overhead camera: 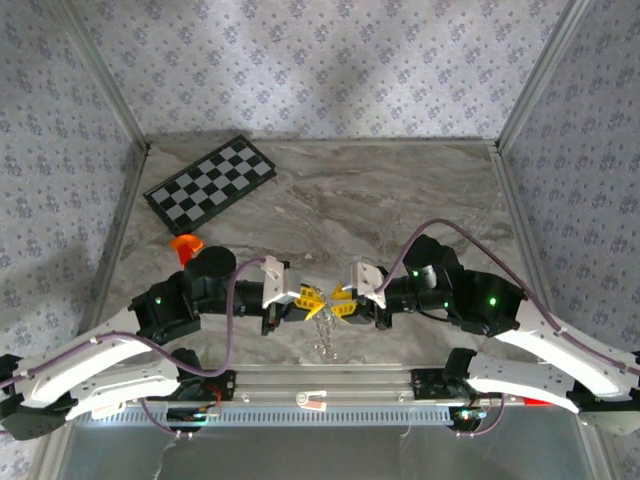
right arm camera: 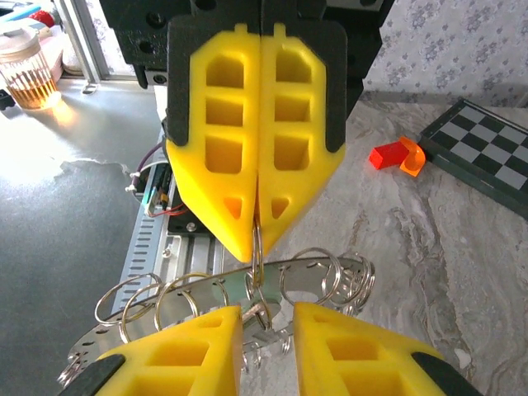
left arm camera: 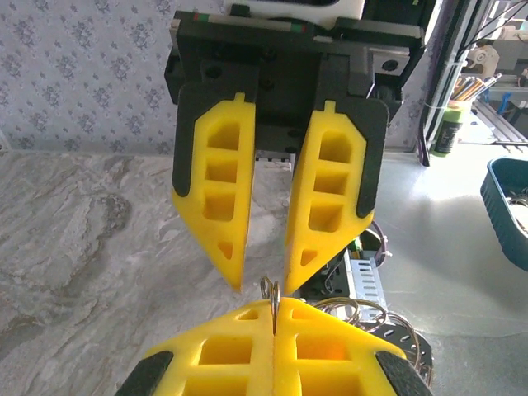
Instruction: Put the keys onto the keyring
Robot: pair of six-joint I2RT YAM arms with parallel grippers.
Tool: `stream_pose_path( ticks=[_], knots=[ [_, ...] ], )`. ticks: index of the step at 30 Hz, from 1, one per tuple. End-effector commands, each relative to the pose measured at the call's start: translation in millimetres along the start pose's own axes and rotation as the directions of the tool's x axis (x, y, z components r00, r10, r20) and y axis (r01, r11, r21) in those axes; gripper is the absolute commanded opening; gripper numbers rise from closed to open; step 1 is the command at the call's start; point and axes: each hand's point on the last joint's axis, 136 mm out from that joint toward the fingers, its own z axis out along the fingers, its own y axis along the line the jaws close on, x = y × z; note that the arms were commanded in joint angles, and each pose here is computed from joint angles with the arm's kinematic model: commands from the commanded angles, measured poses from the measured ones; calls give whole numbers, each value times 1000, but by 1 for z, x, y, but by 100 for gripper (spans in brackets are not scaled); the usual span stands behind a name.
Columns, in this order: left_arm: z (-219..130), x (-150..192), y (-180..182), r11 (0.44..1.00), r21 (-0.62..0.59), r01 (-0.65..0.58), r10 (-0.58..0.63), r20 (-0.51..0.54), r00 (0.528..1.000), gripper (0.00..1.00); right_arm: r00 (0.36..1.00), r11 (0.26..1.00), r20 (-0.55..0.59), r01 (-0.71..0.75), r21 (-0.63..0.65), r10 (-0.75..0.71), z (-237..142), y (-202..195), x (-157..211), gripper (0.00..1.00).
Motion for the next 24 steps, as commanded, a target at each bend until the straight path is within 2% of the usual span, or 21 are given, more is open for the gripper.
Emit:
stream_pose_path(
  ticks=[1,24],
  knots=[
    [-7,-22,-7,999,27,-47,44,87,995,0,1000,1000,29,-12,-1,12,-1,0,-5,22],
    [-9,-18,-6,999,12,-39,38,85,996,0,1000,1000,20,-22,-5,23,5,-1,2,0]
  ],
)
